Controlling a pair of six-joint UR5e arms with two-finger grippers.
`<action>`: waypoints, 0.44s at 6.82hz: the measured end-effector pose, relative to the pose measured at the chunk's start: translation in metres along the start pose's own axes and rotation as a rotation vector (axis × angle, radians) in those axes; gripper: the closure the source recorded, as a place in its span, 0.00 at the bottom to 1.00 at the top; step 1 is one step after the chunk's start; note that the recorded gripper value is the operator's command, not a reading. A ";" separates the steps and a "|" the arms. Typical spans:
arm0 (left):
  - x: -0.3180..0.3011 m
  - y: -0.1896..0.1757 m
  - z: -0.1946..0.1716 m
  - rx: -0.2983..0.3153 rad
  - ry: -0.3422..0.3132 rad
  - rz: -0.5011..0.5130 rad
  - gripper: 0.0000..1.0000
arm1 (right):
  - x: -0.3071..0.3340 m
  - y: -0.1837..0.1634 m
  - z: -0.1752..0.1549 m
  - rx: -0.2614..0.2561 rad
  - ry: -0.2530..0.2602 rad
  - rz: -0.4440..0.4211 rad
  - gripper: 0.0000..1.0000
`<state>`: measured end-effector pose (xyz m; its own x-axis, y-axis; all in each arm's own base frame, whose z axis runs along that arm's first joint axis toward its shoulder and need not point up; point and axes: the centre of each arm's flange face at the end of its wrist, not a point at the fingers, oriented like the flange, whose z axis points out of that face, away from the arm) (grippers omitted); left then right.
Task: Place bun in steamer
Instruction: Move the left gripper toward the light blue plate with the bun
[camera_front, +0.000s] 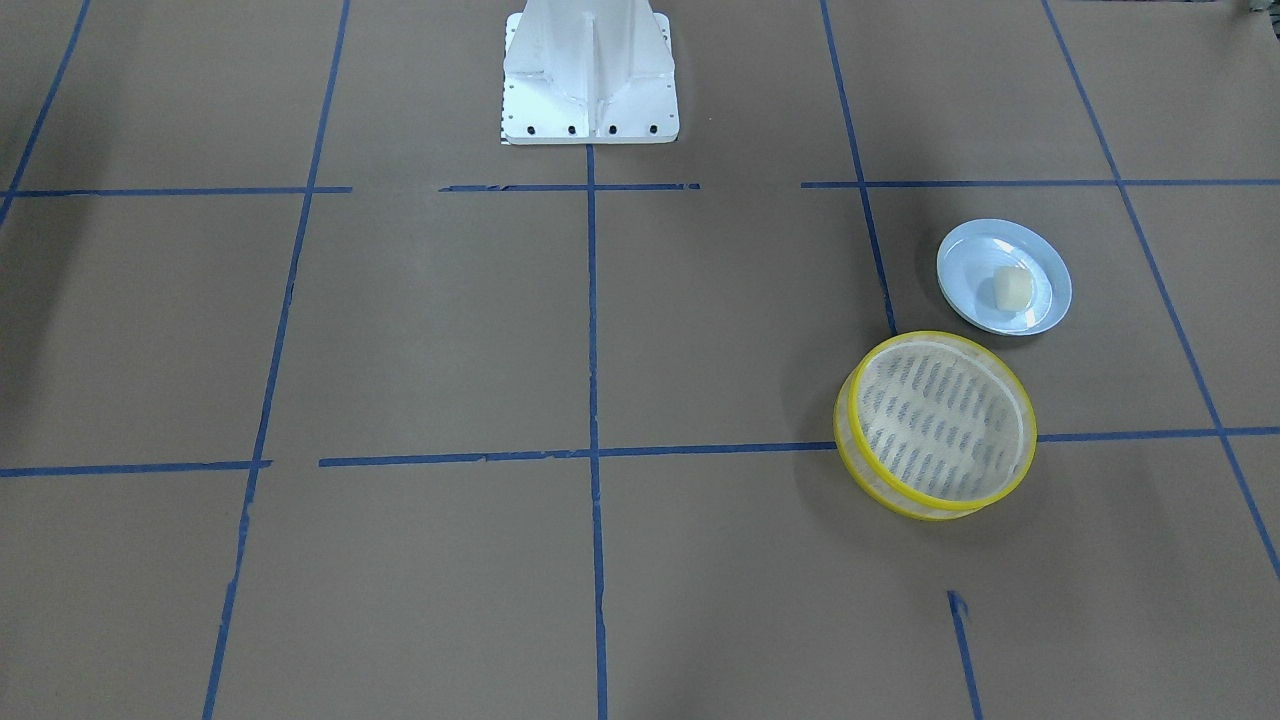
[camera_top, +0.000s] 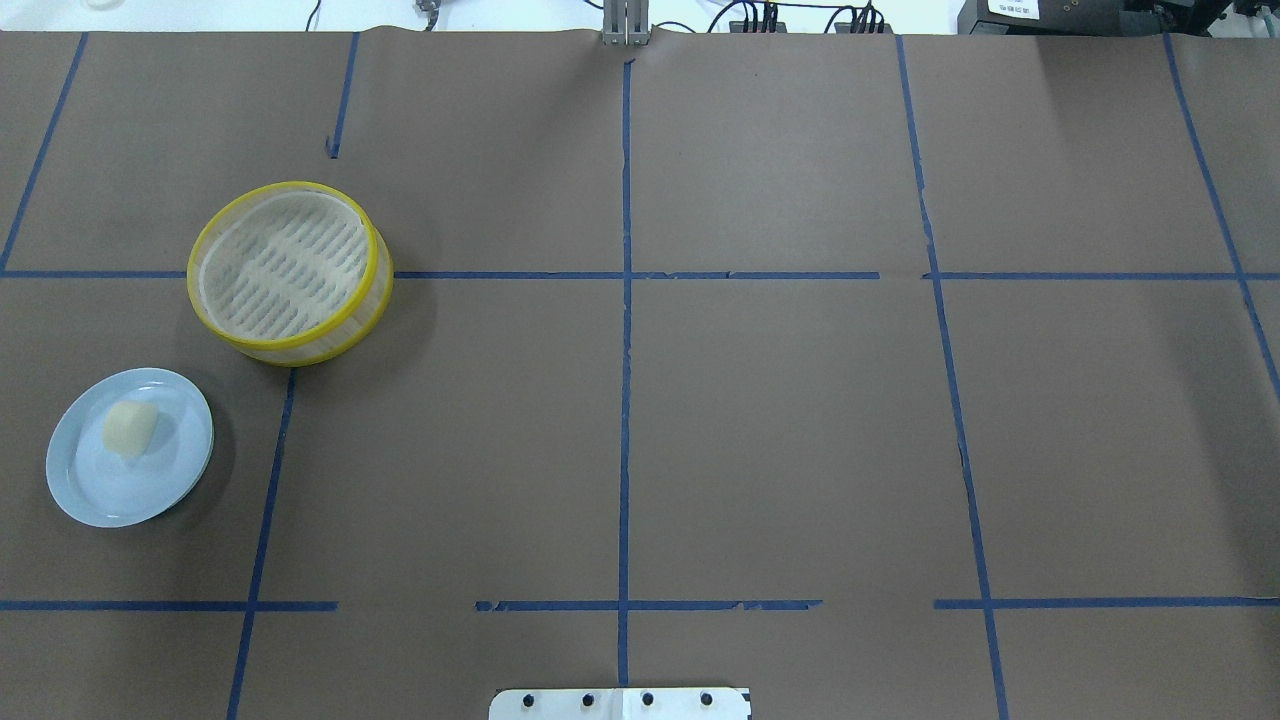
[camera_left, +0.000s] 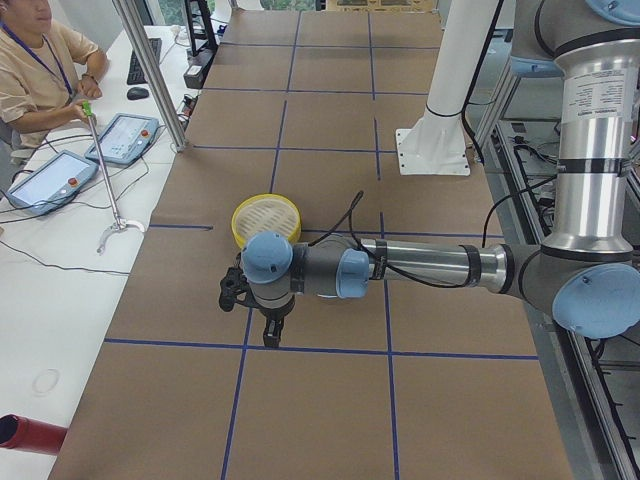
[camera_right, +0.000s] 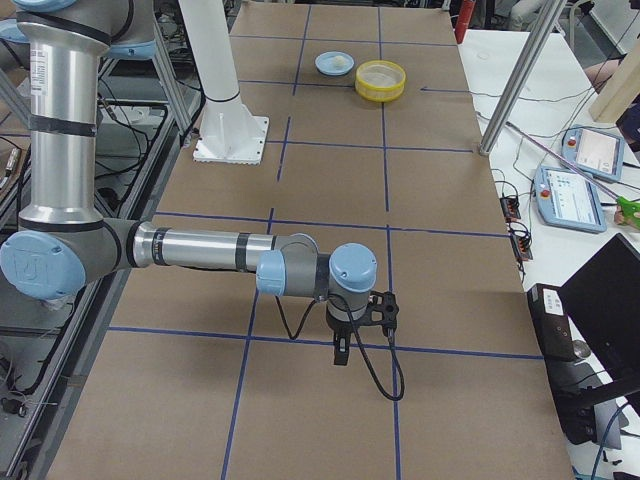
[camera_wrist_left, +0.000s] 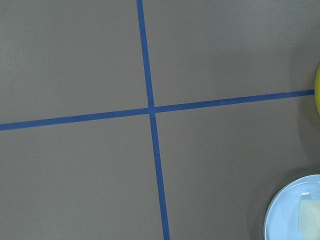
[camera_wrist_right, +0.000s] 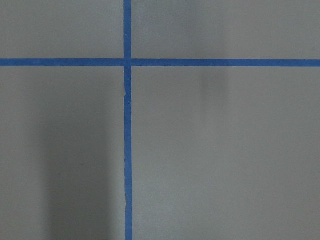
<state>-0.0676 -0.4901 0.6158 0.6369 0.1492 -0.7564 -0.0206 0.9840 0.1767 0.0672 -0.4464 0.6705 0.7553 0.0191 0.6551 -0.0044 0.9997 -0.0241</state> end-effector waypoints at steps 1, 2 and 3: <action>0.000 -0.003 0.000 0.006 -0.001 0.007 0.00 | 0.000 0.000 0.000 0.000 0.000 0.000 0.00; 0.003 -0.007 -0.003 0.019 -0.005 0.017 0.00 | 0.000 0.000 0.000 0.000 0.000 0.000 0.00; 0.003 -0.011 -0.004 0.025 -0.010 0.023 0.00 | 0.000 0.000 0.000 0.000 0.000 0.000 0.00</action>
<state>-0.0686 -0.5000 0.6088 0.6444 0.1710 -0.7453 -0.0167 0.9776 0.2098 0.0672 -0.4464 0.6706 0.7553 0.0193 0.6551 -0.0044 0.9997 -0.0244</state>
